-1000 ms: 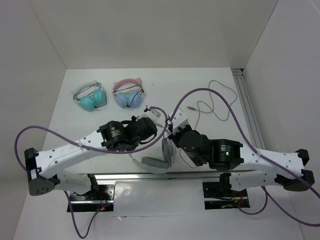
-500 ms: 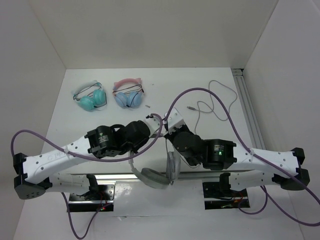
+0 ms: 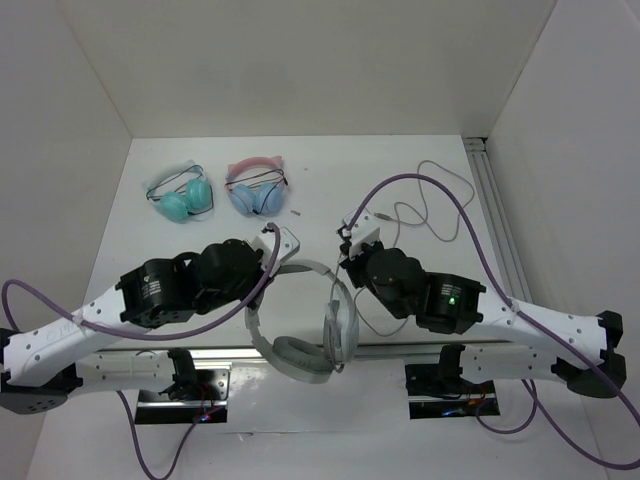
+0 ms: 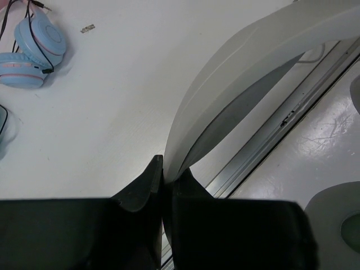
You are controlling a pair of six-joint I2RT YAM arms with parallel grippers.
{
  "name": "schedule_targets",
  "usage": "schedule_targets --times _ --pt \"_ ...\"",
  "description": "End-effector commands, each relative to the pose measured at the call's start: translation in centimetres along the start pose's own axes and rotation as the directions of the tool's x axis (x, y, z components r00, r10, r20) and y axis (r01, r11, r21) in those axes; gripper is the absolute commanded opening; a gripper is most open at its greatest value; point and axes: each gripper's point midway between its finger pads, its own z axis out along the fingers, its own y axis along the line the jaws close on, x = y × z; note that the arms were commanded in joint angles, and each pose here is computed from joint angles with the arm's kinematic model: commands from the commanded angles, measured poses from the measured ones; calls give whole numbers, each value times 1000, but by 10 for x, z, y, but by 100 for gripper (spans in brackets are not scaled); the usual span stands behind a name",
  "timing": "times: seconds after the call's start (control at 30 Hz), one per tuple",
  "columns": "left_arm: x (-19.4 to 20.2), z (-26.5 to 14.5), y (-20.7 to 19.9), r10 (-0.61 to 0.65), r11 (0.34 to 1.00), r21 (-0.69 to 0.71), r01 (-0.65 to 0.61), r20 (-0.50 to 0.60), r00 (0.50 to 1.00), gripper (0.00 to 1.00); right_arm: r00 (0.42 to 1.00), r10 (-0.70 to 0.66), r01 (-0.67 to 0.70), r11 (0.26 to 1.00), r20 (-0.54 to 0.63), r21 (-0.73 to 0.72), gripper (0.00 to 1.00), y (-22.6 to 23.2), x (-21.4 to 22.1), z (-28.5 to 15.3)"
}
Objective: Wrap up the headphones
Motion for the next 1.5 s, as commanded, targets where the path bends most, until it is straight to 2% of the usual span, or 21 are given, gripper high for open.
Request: schedule_targets --times 0.0,0.13,0.2,0.27,0.37,0.4,0.43,0.47,0.57,0.87,0.97,1.1,1.17,1.23,1.27,1.3,1.37,1.43,1.47 --pt "-37 -21 -20 -32 989 146 10 149 988 0 991 77 -57 983 113 -174 4 19 -32 -4" --pt "-53 -28 -19 -87 987 153 54 220 972 0 988 67 -12 933 141 -359 14 54 -23 -5" --pt "-60 -32 -17 -121 985 153 85 249 961 0 980 110 -36 915 163 -402 18 68 -24 0" --pt "-67 -34 -11 -156 984 124 126 272 949 0 983 119 -42 889 141 -455 18 86 -8 6" --pt "-75 -39 -4 -218 975 104 195 293 931 0 978 164 -86 883 132 -462 18 98 7 18" --pt "-78 -42 -2 -243 970 102 222 301 922 0 975 180 -101 880 128 -464 21 101 13 21" --pt "-78 -42 0 -258 966 96 240 303 917 0 968 209 -116 864 139 -489 33 105 18 23" --pt "-82 -48 6 -281 960 84 268 325 903 0 966 215 -114 856 146 -505 41 108 21 22" --pt "-83 -55 9 -311 950 89 298 344 886 0 958 251 -138 829 140 -542 50 115 31 27" --pt "-84 -56 15 -369 927 78 367 359 857 0 934 312 -147 775 171 -615 51 131 31 34" --pt "-92 -64 24 -433 893 66 445 394 811 0 930 337 -168 743 146 -648 51 137 44 39" --pt "-99 -78 51 -502 823 3 568 473 724 0 930 351 -195 721 107 -665 51 145 65 47" --pt "-107 -91 61 -551 773 20 634 515 656 0 932 351 -206 715 88 -668 51 147 78 51" --pt "-109 -96 69 -581 728 17 685 545 605 0 932 358 -230 700 54 -677 51 151 89 55" --pt "-112 -97 69 -585 725 27 689 551 594 0 928 366 -217 680 67 -700 51 155 85 52" --pt "-119 -106 75 -609 690 50 722 579 543 0 928 369 -229 670 49 -707 50 159 90 54" --pt "-126 -105 78 -620 663 45 747 591 515 0 938 346 -228 652 17 -723 47 166 102 55" --pt "-120 -104 88 -614 625 -19 780 605 506 0 938 346 -235 640 2 -731 47 170 106 55" --pt "-124 -103 91 -625 591 -29 806 616 480 0 936 351 -244 637 -6 -731 47 171 107 56"
